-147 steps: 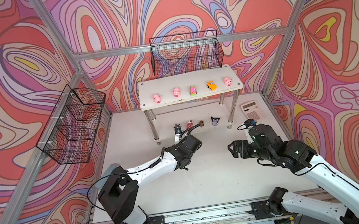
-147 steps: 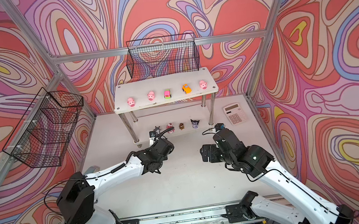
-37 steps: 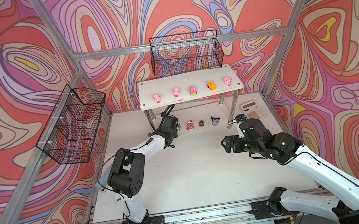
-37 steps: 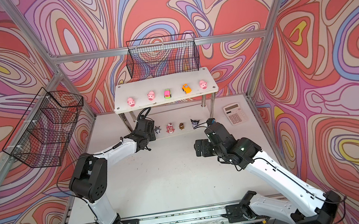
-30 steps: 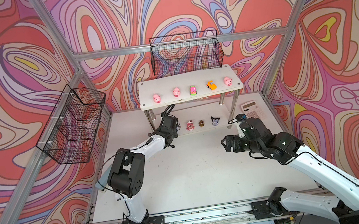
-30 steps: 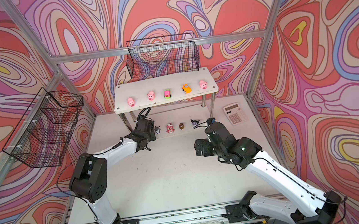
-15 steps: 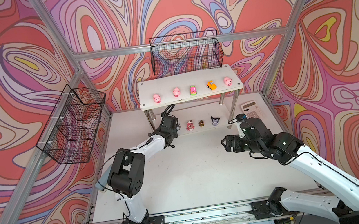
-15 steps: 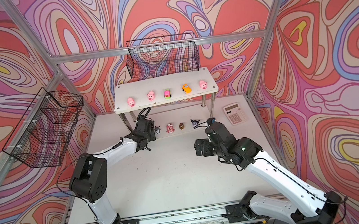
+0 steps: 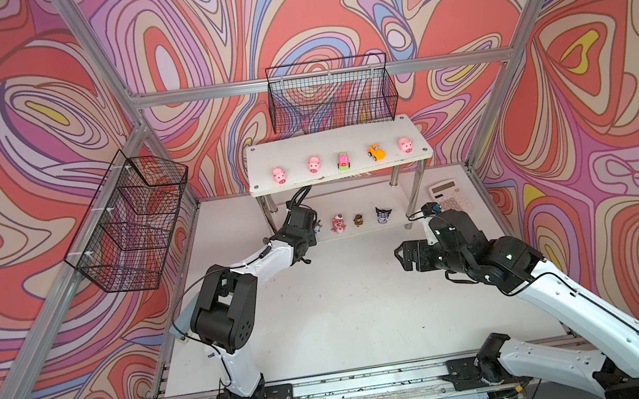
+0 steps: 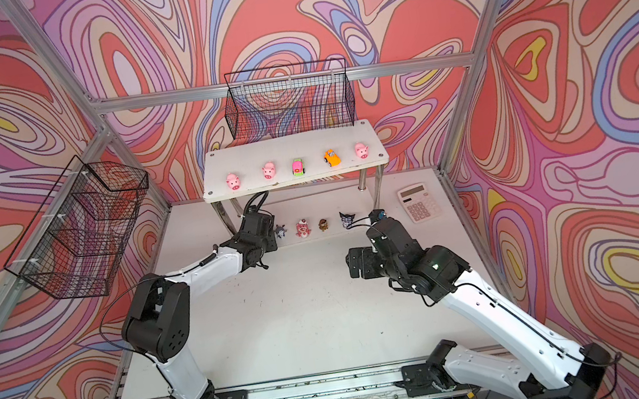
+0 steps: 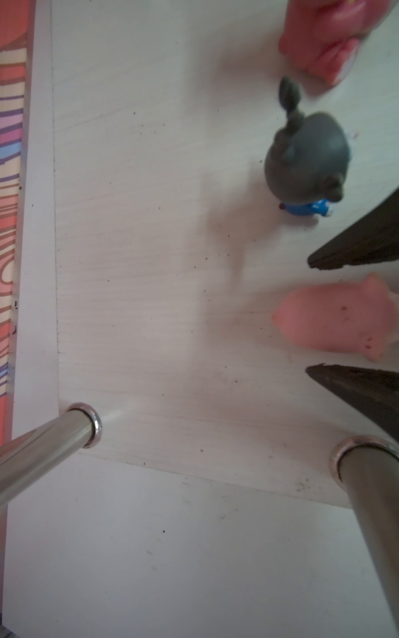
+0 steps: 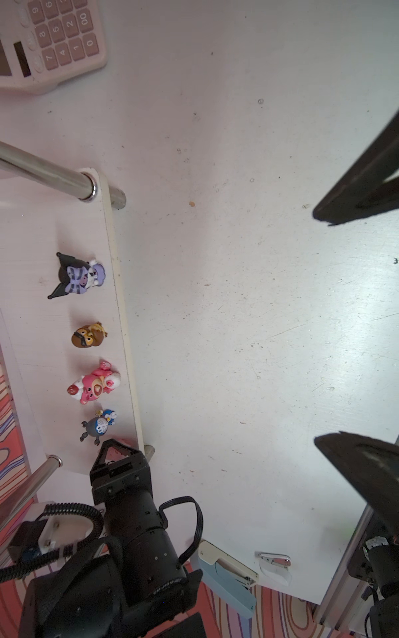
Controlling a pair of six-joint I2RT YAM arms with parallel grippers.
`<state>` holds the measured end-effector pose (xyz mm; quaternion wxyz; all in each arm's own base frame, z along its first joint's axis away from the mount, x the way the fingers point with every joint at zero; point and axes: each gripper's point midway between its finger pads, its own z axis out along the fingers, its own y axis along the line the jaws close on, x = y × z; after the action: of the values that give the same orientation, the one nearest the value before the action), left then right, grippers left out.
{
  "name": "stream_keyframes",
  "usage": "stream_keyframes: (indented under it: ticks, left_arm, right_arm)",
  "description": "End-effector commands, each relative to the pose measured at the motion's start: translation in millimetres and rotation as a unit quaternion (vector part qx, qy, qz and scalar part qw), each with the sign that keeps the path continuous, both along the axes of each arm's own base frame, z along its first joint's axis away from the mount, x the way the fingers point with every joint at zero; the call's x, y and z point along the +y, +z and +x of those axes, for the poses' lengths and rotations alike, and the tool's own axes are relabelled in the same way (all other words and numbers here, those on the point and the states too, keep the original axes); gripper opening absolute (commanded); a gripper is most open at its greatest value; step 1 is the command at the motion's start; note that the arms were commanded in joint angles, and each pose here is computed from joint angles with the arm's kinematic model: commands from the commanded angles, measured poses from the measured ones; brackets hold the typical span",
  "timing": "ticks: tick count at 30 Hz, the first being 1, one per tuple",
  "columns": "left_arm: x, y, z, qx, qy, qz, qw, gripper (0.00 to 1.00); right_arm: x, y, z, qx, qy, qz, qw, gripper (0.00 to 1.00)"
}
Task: Organize plastic toys on shelves
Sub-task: Place the plastic toy on the shelf.
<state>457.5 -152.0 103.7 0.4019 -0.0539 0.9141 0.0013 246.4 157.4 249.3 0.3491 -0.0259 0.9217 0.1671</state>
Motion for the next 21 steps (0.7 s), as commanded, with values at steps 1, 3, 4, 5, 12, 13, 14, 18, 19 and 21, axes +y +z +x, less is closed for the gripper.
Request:
stream_keyframes:
  ticks: [1, 3, 4, 5, 12, 13, 14, 18, 19, 21]
  left_arm:
    - [7, 13, -6, -0.009, 0.009, -0.011, 1.000, 0.49]
    - [9, 13, -9, -0.010, 0.012, -0.013, 1.000, 0.49]
    - [9, 14, -9, -0.011, 0.013, -0.015, 1.000, 0.49]
    - [9, 13, -11, -0.011, 0.014, -0.017, 1.000, 0.50]
    - [7, 15, -15, -0.011, 0.012, -0.020, 1.000, 0.50]
    - [7, 14, -16, -0.009, 0.011, -0.019, 1.000, 0.49]
    - [7, 15, -16, -0.011, 0.012, -0.018, 1.000, 0.49]
    - [4, 18, -18, -0.012, 0.009, -0.020, 1.000, 0.49]
    - [3, 17, -19, -0.012, 0.008, -0.021, 1.000, 0.49]
    - [2, 19, -20, -0.013, 0.007, -0.020, 1.000, 0.50]
  right_arm:
    - [-2, 7, -2, -0.010, 0.002, 0.005, 1.000, 0.98]
    - [-2, 8, -3, -0.012, 0.003, 0.008, 1.000, 0.99]
    - [-2, 7, -4, -0.011, 0.003, 0.007, 1.000, 0.98]
    - [-2, 7, -4, -0.011, 0.004, 0.008, 1.000, 0.98]
    - [-2, 8, -7, -0.012, 0.005, 0.012, 1.000, 0.98]
    - [-3, 8, -7, -0.012, 0.004, 0.011, 1.000, 0.98]
    - [-4, 8, -7, -0.012, 0.004, 0.011, 1.000, 0.98]
    - [-4, 10, -9, -0.014, 0.004, 0.013, 1.000, 0.98]
    - [-5, 10, -9, -0.015, 0.004, 0.013, 1.000, 0.98]
    - [-5, 10, -10, -0.015, 0.005, 0.015, 1.000, 0.98]
